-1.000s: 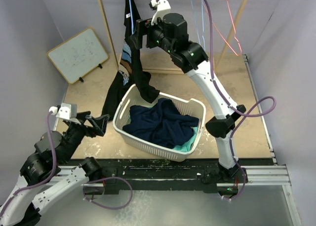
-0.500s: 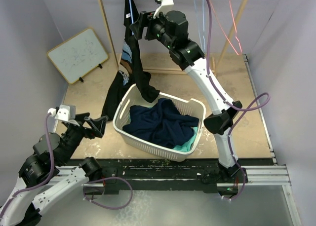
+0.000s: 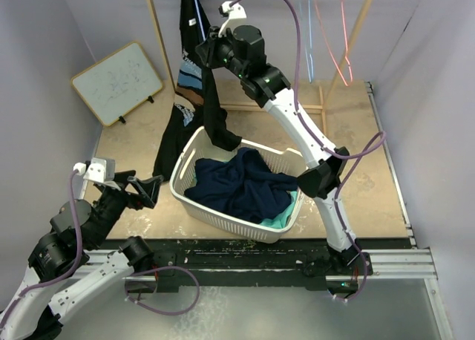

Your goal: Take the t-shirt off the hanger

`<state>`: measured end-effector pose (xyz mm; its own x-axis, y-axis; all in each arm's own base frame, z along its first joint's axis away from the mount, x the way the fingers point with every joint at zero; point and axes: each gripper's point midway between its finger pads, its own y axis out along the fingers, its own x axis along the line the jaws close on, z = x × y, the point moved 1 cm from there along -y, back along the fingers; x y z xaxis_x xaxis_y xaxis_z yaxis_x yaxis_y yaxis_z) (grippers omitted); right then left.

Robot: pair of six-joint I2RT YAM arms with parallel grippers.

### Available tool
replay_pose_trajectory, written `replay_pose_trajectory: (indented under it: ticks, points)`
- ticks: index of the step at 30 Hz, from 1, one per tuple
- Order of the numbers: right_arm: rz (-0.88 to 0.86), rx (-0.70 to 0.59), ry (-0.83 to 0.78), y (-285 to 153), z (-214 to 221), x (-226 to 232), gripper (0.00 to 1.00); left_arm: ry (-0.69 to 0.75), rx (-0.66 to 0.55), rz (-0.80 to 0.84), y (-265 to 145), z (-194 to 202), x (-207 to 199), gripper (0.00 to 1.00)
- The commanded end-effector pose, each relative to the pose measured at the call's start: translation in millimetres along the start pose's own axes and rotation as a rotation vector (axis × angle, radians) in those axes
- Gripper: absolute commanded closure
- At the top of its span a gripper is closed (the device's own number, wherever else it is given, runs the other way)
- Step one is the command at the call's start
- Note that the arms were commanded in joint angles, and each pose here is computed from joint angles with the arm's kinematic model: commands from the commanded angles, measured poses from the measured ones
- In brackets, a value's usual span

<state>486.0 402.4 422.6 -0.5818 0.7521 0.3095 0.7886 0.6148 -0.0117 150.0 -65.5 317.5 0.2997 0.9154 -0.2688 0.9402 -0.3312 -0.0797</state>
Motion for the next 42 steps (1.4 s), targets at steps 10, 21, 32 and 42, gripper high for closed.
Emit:
replay_pose_trajectory:
  ticks: [10,21,32,42]
  points:
    - [0.171,-0.207,-0.090,-40,-82,-15,1.00,-0.010,0.005,0.015,6,-1,-7,0.12]
    - [0.246,-0.346,-0.136,-90,-145,-14,1.00,0.020,0.034,0.076,15,3,-21,0.01]
    - [0.226,-0.239,-0.153,-144,-140,-9,1.00,0.044,0.047,0.157,20,6,-36,0.01]
    - [0.135,-0.155,-0.166,-219,-110,-1,1.00,0.057,-0.081,0.251,14,-22,-50,0.01]
